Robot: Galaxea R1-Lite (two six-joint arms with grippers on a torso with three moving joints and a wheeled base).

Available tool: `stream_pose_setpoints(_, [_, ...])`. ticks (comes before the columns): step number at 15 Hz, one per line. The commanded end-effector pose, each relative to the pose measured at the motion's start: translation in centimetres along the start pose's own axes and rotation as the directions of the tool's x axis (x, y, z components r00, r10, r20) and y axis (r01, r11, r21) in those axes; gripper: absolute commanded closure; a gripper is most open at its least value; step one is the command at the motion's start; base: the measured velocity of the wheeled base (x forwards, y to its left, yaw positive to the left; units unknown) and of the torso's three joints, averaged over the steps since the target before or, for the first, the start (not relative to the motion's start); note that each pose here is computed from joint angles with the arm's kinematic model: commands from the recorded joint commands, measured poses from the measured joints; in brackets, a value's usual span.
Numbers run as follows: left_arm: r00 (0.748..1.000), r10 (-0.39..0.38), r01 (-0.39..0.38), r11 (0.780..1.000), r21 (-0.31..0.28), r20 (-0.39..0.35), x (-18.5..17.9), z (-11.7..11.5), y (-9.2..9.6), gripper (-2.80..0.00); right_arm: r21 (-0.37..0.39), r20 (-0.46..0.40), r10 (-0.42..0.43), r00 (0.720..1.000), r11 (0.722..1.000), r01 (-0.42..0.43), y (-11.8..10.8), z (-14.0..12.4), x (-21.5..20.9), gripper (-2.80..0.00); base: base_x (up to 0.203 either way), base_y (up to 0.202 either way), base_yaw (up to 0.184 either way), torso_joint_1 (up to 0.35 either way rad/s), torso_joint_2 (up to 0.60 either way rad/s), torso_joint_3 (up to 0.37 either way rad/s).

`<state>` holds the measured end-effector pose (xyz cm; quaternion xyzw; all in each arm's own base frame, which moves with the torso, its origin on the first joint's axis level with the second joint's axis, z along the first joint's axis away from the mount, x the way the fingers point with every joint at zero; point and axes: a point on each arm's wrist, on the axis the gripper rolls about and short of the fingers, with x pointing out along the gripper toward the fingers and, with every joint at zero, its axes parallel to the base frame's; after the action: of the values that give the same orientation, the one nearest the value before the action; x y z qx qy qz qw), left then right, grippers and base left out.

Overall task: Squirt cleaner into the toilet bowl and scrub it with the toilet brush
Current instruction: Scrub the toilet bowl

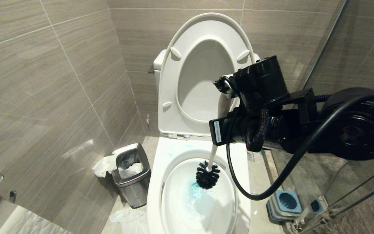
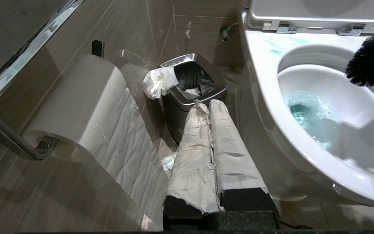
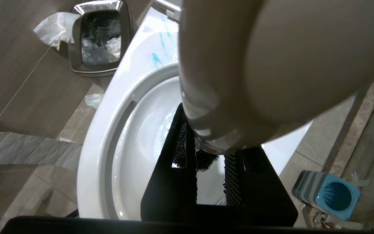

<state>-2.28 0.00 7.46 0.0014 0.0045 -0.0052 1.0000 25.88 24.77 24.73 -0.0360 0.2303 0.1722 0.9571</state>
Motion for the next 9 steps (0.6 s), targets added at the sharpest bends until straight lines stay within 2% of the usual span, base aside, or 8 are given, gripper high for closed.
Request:
stream_pose_setpoints(1, [1.000, 0.000, 0.000, 1.000, 0.000, -0.003, 0.02, -0.08, 0.00, 0.00, 0.001, -0.013, -0.003, 1.000, 1.000, 0.003, 0.26, -0.34, 0.52, 0.00, 0.000, 0.000, 0.000, 0.000, 0.00, 0.000])
stream_pose_setpoints(9, [1.000, 0.000, 0.000, 1.000, 0.000, -0.005, 0.03, -0.08, 0.00, 0.00, 0.001, -0.014, -0.003, 1.000, 1.000, 0.003, 0.43, -0.37, 0.93, 0.00, 0.000, 0.000, 0.000, 0.000, 0.00, 0.000])
